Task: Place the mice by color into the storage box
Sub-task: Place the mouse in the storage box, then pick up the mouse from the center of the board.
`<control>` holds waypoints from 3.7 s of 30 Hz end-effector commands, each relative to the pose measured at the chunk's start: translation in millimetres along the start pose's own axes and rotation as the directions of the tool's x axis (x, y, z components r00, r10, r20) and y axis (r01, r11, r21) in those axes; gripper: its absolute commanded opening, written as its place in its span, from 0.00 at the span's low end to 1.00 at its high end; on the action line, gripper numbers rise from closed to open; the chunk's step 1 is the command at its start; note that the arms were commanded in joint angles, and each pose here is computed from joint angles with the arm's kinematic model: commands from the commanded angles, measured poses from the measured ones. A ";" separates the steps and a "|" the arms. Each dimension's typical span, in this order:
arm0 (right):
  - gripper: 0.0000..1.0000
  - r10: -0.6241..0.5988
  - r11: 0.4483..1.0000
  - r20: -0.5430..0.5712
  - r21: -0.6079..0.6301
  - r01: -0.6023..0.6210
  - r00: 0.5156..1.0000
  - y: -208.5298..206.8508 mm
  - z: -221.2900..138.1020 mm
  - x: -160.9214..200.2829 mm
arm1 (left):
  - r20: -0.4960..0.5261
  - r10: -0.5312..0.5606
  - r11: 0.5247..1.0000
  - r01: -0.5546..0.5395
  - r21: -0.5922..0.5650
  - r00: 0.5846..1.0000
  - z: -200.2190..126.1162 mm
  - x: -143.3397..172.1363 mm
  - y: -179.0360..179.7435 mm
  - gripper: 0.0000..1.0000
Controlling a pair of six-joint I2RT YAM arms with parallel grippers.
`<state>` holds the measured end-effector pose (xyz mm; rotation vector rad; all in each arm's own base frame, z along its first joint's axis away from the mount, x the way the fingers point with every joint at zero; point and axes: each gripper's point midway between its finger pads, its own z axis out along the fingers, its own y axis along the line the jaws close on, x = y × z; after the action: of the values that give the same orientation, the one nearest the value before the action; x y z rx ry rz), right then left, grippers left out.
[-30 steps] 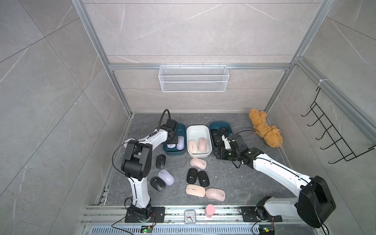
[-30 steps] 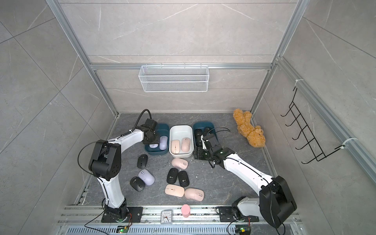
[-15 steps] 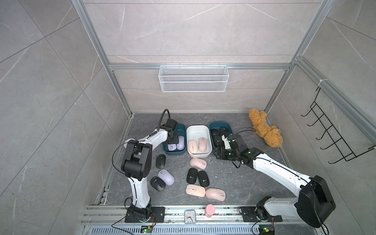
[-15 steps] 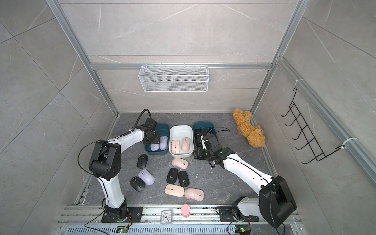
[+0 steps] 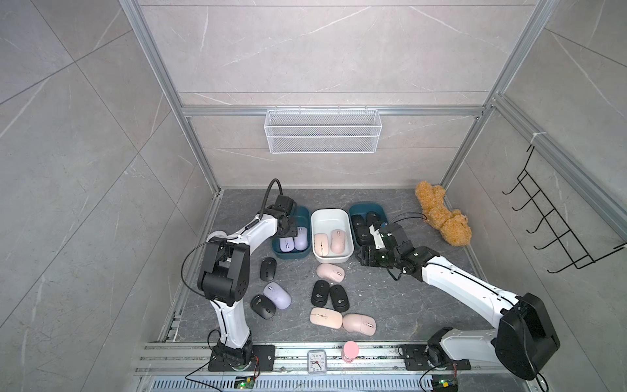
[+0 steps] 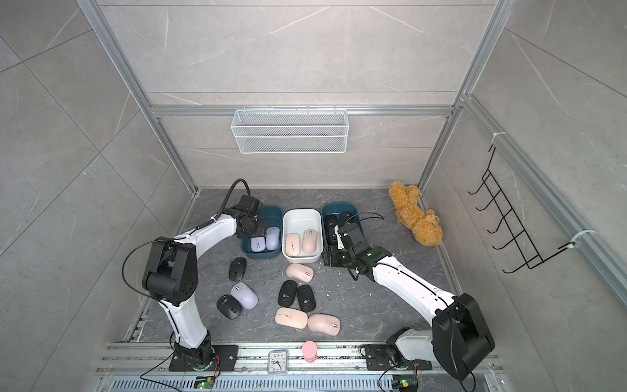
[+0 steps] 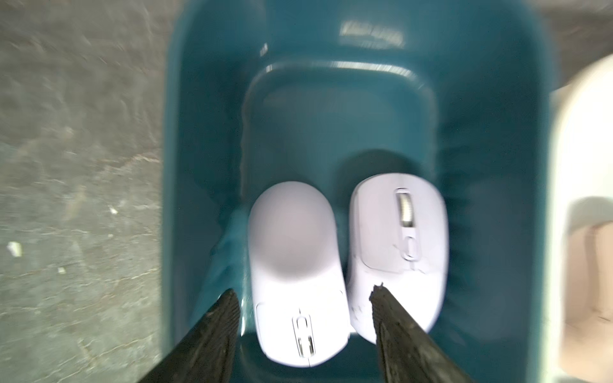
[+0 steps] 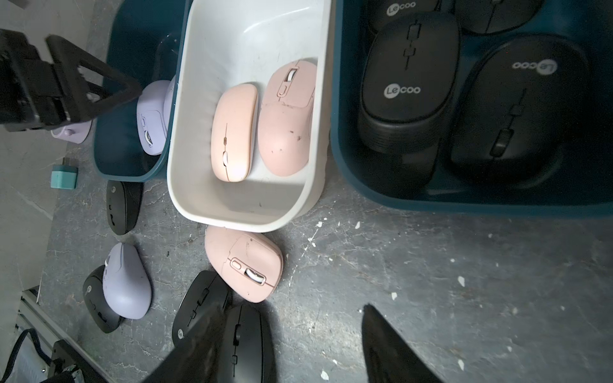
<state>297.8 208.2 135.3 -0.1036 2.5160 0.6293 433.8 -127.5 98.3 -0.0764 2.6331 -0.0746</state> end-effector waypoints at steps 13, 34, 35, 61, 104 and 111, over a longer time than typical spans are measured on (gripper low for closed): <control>0.66 -0.252 0.967 -0.081 0.007 0.253 0.964 25.3 -28.0 54.9 | 0.144 0.005 0.996 -0.017 0.084 0.990 -114.2 35.6 -3.8 0.64; 0.69 -0.435 0.849 -0.346 0.150 0.507 0.831 18.5 -55.7 210.9 | 0.148 -0.030 0.992 0.012 0.124 0.989 -128.2 66.3 3.4 0.64; 0.70 -0.435 0.843 -0.354 0.163 0.512 0.828 15.8 -55.6 213.0 | 0.150 -0.030 0.992 0.012 0.124 0.988 -129.1 66.8 4.1 0.64; 0.88 -0.387 0.842 -0.415 0.206 0.499 0.824 1.5 -28.7 231.2 | 0.151 -0.039 0.991 0.020 0.130 0.988 -132.4 68.2 4.9 0.64; 0.57 -0.209 0.887 -0.516 0.257 0.383 0.830 -33.6 -2.7 223.7 | 0.156 -0.033 0.992 0.014 0.125 0.987 -136.6 68.3 6.6 0.64; 0.46 -0.184 0.888 -0.408 0.322 0.329 0.894 -31.5 -10.2 199.1 | 0.148 -0.018 0.991 -0.001 0.132 0.989 -133.4 65.7 2.3 0.64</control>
<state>120.0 194.8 14.5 -0.5332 2.9078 0.0470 307.3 -119.3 172.4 -0.0655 2.4931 -0.2198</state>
